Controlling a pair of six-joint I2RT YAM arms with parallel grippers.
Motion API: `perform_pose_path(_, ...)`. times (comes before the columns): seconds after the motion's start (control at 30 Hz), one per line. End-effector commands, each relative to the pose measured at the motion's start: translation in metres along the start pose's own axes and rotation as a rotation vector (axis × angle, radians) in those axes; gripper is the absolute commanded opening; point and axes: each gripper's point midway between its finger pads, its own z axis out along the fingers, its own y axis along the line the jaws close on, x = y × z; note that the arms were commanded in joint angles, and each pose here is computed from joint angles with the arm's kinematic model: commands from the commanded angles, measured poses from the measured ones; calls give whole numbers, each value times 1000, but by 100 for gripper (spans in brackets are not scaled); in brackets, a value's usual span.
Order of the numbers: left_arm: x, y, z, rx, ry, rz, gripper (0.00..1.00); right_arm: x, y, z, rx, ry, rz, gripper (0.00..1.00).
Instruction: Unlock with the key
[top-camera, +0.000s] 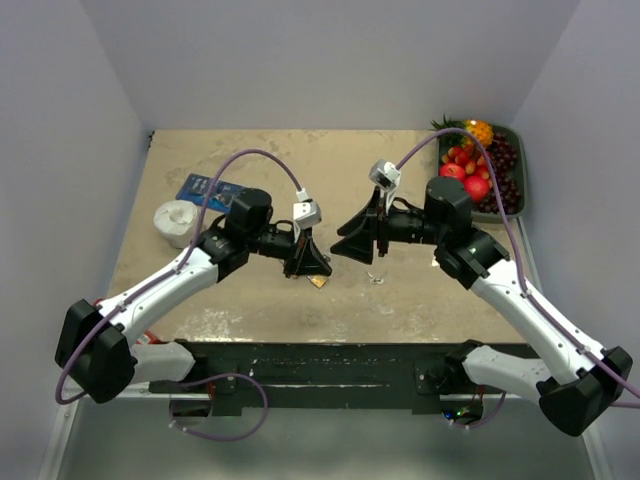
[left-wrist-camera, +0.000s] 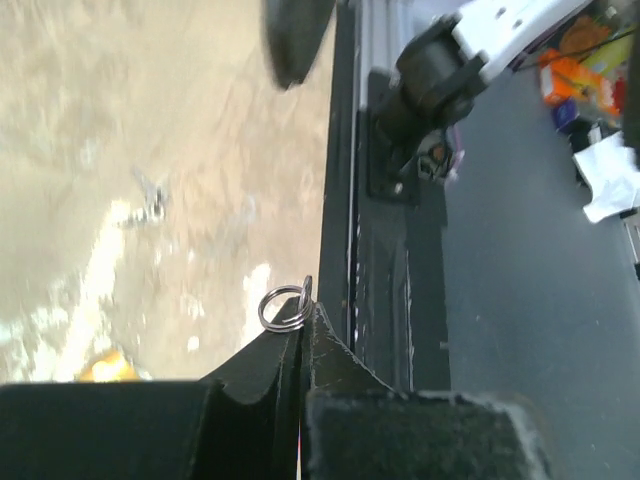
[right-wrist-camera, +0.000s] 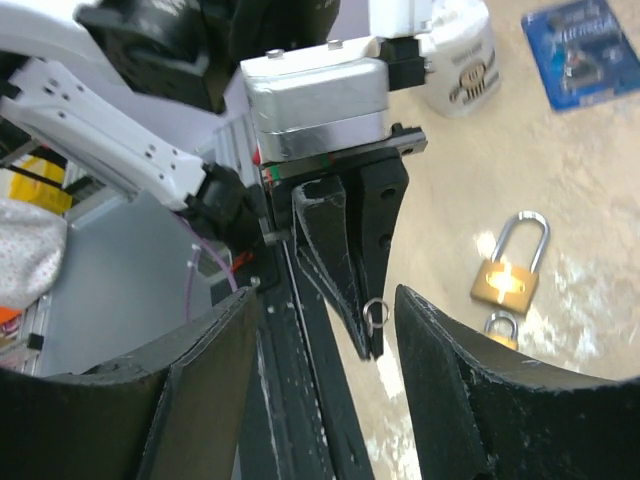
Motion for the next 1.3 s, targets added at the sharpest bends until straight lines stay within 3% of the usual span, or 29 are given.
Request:
perform_pose_path(0.0,30,8,-9,-60,173,-23,0,25,-9,-2,37,97,3,60)
perform_pose_path(0.23,31,-1,-9,-30,178,-37,0,66,-14,12,33,172,67,54)
perform_pose_path(0.93,37,-13,-6,31,183,-29,0,90,-17,43,10,189,67,32)
perform_pose_path(1.27,37,-10,-4,20,186,-29,0,100,-17,40,13,217,77,31)
